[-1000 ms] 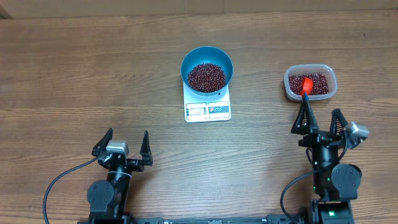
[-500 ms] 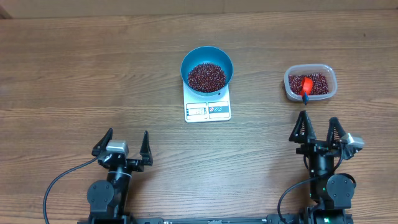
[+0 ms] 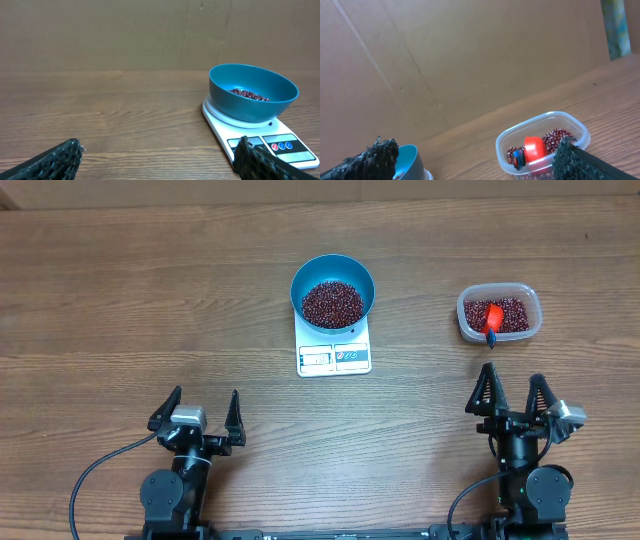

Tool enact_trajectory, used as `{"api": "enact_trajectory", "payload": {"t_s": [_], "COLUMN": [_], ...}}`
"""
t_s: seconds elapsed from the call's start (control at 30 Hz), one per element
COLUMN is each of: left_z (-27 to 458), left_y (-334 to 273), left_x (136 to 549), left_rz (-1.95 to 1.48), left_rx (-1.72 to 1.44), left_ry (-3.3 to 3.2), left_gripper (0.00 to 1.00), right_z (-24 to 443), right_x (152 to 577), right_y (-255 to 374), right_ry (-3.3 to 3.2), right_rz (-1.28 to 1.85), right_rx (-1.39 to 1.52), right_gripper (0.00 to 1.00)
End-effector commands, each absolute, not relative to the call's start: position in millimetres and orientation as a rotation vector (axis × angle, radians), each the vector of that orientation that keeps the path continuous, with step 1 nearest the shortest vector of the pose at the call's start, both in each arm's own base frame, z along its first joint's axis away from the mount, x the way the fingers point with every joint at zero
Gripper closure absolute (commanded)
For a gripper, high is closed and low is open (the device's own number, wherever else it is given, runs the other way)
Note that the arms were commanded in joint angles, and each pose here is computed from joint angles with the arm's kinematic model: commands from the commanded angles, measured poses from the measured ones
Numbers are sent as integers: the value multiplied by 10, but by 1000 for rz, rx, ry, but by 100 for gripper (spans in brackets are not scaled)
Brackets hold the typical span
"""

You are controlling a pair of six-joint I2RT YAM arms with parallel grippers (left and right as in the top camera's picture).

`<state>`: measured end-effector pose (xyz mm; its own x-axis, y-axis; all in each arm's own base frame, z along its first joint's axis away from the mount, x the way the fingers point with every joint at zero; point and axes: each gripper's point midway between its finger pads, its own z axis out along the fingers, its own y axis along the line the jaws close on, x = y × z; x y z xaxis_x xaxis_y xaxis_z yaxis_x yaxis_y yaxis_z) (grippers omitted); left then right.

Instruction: Scoop item into bowl and weigh 150g on scale

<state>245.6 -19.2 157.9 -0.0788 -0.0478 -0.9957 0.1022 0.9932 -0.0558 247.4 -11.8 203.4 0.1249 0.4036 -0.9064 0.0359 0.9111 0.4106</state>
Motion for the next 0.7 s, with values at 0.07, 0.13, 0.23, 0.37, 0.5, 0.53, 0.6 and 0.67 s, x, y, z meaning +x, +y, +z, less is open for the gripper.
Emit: {"api": "enact_trajectory", "payload": {"t_s": [0.07, 0.13, 0.23, 0.37, 0.5, 0.53, 0.6, 0.67], "left_z": [1575, 1575, 1575, 1575, 1575, 1575, 1575, 1575], "left_y": [-180, -181, -180, -180, -180, -180, -181, -180], "left_x": [2454, 2453, 2454, 2454, 2454, 2454, 2453, 2454], "left_rz": [-121, -121, -121, -121, -121, -121, -121, -121], "left_rx": [39, 40, 39, 39, 39, 39, 40, 39], "left_ry": [1641, 1641, 1641, 1641, 1641, 1641, 1641, 1641], "left_gripper": [0, 0, 0, 0, 0, 1, 1, 1], "right_z": [2036, 2032, 2022, 1980, 1882, 1865, 1819, 1772], "right_x": [2442, 2441, 2443, 2447, 2454, 2455, 2457, 2458], "right_y": [-122, -129, -124, -120, -120, -120, -119, -119], "right_ry": [1413, 1413, 1418, 1435, 1475, 1482, 1500, 1519], "right_rz": [280, 276, 277, 276, 268, 266, 263, 260], "right_rx": [377, 382, 381, 383, 389, 389, 392, 395], "right_gripper": [0, 0, 0, 0, 0, 0, 0, 0]}}
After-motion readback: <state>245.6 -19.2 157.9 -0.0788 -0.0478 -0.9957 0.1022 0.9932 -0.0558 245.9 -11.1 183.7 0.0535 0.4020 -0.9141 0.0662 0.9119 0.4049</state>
